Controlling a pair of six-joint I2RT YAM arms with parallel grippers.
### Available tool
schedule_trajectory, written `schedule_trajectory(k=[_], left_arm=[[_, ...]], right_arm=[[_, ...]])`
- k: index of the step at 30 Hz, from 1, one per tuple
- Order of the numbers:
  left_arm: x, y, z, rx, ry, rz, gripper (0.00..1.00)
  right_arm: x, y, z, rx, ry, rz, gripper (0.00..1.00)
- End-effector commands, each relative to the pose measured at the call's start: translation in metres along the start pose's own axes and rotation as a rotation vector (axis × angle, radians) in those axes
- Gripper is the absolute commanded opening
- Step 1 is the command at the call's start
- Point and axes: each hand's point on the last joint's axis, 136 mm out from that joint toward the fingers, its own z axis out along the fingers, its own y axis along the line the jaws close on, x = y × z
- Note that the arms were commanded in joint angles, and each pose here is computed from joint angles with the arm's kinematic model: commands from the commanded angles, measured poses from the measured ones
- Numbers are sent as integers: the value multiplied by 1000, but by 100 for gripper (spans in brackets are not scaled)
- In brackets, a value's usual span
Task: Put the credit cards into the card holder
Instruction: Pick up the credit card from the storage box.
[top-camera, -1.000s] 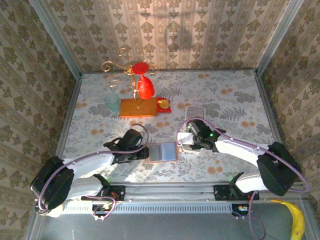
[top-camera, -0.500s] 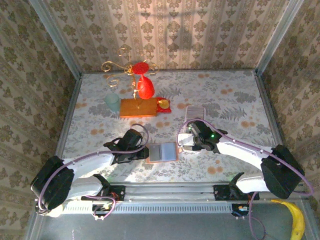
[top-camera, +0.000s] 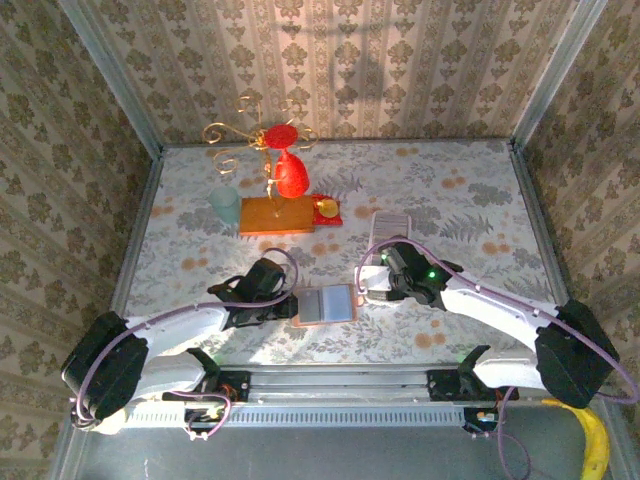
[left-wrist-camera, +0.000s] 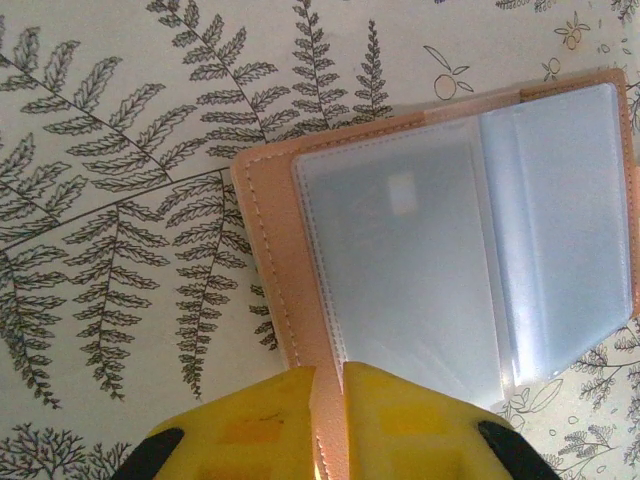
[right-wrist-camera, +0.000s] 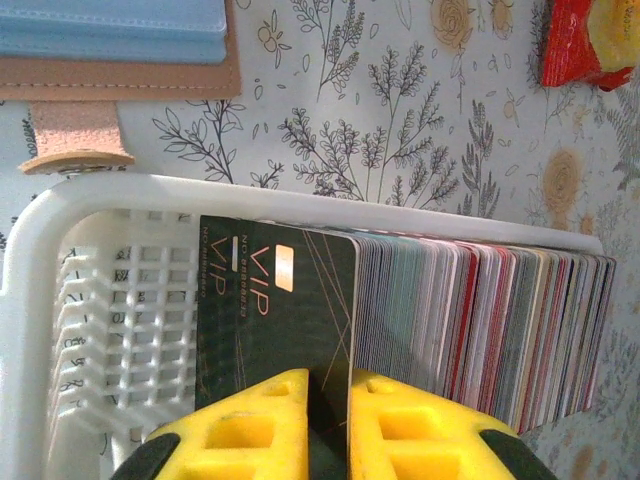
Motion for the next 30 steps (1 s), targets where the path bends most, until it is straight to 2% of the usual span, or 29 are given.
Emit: schedule_trajectory(k=[1,9,17,19,22,26,30], left_arm=[[-5,-8,-2,17,-10,-5,15],[-6,-8,-6,13,-21,-3,16],[-9,-14,-12,41,-32,3,25],[-10,-17,-13,51,-31,4,27],[-9,-20,-12,56,-24,6,32],[-9,-19,-9,43,-20,2,38],[-5,-13,-6,14,-4,-10,38]], right_arm=[[7,-6,-5,41,30,15,15],[-4,8,-27,-48,-40,102,1],[-28,15,-74,-130,-208,323,0],[-38,4,-86,-109,-267,469,0],[-55,-20,-100,-99,-368,794,0],[-71,-31,-100,-216,-417,1276,0],[-89,-24,-85,-382,-403,1585,0]])
